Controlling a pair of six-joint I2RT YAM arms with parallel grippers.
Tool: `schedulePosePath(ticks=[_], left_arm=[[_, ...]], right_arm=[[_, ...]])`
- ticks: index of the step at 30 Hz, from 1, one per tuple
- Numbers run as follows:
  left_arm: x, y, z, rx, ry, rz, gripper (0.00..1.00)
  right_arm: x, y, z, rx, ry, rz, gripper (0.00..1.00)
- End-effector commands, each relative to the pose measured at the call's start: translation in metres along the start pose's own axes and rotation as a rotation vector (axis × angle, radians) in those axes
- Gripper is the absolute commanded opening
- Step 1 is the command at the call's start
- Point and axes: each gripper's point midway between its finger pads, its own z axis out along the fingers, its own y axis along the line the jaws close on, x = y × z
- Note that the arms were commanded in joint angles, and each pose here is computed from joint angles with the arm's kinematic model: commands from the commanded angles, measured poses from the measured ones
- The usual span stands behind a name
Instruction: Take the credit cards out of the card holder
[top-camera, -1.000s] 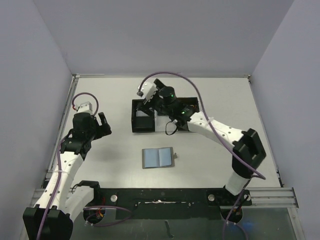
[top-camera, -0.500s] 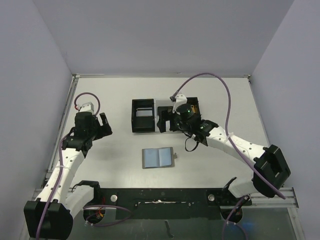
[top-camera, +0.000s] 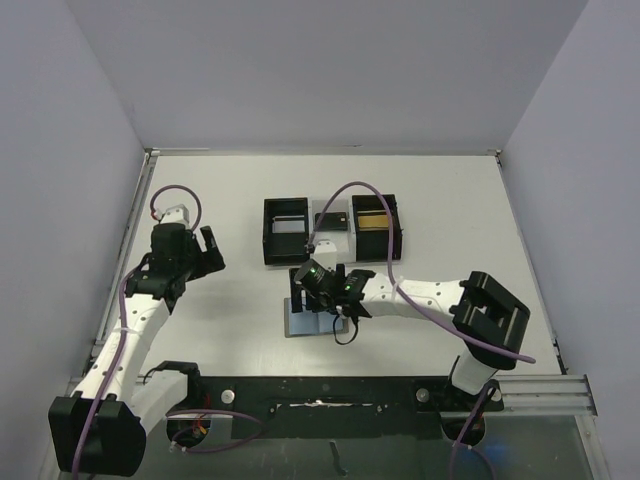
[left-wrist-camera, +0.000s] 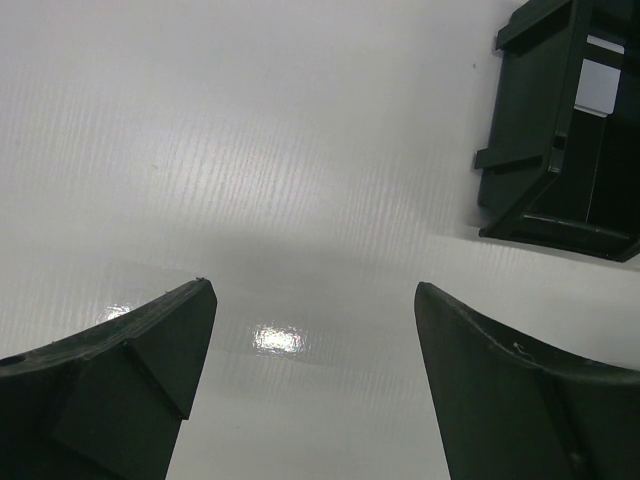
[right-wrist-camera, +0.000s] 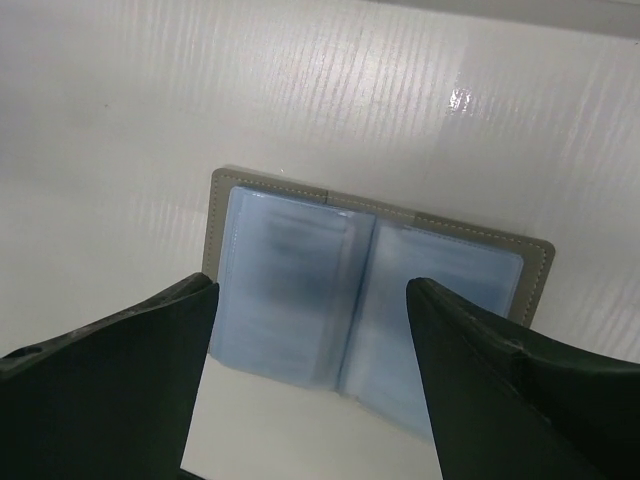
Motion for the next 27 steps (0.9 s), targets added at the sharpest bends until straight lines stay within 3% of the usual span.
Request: schedulePosePath(ticks=[1,8,19,27], left_arm=[[-0.017,-0.008,0.001,0.034,-0.045,0.006,0.81],[-0.018,-0.006,-0.001,0.022,-0.056,0.003,0.80],[-0.016,-0.007,0.002,0.029,-0.041,0.006,0.80],[-0.016,-0.007,0.002,0.033,-0.040,0.009,0.80]], right_arm=[[-0.022,0.024,-0.002,-0.022,-0.064,0.050,0.77],[-0.007,0.023,0.011,0.012,0.008,0.035,0.82],[0.026,0.022,0.035,0.057,0.119,-0.016,0.82],[0.043,-0.008,0.045,0.214,0.166,-0.033,0.77]])
